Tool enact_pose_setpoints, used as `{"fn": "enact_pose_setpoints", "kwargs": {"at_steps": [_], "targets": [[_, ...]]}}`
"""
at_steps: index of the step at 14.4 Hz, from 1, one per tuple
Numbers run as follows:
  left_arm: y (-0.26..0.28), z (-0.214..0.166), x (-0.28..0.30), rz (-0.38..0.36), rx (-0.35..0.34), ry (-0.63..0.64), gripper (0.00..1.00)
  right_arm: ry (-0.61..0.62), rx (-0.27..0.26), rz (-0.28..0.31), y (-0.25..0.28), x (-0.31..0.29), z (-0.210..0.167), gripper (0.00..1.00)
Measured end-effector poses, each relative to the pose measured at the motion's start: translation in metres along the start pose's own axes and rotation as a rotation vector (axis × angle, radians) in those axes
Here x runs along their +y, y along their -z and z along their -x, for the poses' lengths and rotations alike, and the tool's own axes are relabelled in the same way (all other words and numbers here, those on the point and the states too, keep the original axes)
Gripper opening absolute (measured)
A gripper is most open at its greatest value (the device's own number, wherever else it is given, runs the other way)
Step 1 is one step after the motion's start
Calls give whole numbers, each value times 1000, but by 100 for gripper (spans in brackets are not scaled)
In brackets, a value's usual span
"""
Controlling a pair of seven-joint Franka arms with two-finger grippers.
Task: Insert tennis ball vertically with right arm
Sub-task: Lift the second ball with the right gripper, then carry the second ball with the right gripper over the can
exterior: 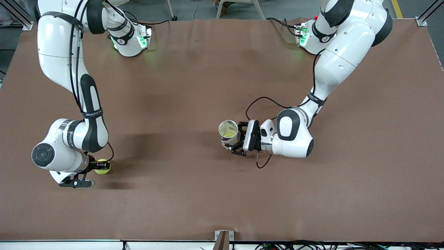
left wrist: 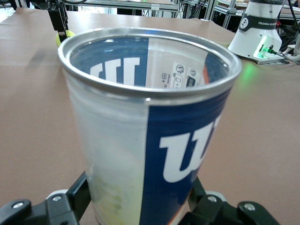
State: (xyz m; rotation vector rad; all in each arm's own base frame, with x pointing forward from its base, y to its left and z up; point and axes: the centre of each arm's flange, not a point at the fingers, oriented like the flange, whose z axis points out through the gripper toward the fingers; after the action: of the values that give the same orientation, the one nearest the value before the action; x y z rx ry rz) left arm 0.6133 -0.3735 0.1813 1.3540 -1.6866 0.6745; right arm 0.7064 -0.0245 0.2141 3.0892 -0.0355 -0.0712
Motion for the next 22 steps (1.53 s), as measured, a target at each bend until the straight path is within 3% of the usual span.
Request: {"fn": "enact_pose_setpoints", "kwargs": {"at_steps": [7, 11, 13, 15, 17, 20, 22], "targets": [[0, 0, 0, 0, 0, 0, 85, 47, 36, -11, 25, -34, -6, 59], [0, 0, 0, 0, 0, 0, 85, 3, 60, -79, 115, -95, 4, 59], [0, -1, 0, 0, 0, -1, 85, -67, 60, -146, 170, -145, 23, 59], [0, -1, 0, 0, 0, -1, 85, -184, 15, -242, 207, -200, 48, 59], [0, 0, 0, 0, 0, 0, 85, -310, -67, -331, 221, -247, 71, 59], [0, 0, 0, 0, 0, 0, 85, -469, -153, -425, 227, -297, 89, 59], [0, 0, 0, -1, 0, 0, 85, -570, -183, -485, 235, -327, 99, 59]]}}
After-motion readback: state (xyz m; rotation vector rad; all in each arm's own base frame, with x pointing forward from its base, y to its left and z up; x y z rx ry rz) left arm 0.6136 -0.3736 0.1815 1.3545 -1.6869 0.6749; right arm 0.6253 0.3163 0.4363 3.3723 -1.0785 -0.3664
